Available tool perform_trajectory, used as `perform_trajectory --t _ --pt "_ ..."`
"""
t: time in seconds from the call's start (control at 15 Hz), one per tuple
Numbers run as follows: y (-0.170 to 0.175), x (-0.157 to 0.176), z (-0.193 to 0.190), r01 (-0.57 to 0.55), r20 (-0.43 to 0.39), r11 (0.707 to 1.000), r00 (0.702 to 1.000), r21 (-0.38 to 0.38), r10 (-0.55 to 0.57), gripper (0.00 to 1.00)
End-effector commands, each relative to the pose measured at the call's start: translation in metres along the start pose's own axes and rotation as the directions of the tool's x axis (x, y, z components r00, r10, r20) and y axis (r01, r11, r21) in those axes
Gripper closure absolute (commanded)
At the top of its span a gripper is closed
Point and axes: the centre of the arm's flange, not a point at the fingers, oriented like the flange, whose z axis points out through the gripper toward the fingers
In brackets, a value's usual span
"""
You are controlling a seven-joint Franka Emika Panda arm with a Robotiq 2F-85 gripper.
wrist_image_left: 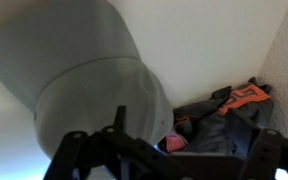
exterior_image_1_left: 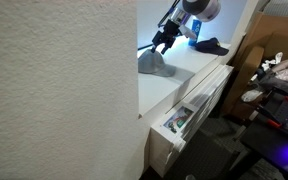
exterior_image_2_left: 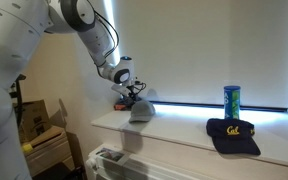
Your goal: Move the grey cap to the right and then back to the left
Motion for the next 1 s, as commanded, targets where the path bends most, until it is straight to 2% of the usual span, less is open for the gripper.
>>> perform_trajectory --t 0.0,0.13,0.4,0.47,0.67,0.8,0.93 --pt "0.000 0.000 0.002 0.001 -0.001 1.000 1.000 0.002 -0.001 0.00" --pt "-0.008 0.008 0.002 0.038 -0.127 0.998 0.991 -0.048 -0.044 0.00" --pt "-0.016 0.034 0.009 0.063 -0.343 0.990 0.934 -0.123 -0.102 0.00" --pt "-0.012 0.021 -0.007 0.071 -0.276 0.994 0.957 -0.082 -0.091 0.00" --pt "-0.012 0.024 0.001 0.076 -0.324 0.992 0.940 -0.105 -0.107 0.00" --pt "-0.001 0.023 -0.005 0.029 -0.342 0.987 0.936 -0.157 -0.082 0.00" --pt "0.021 0.026 -0.014 -0.023 -0.391 0.976 0.918 -0.218 -0.065 0.00"
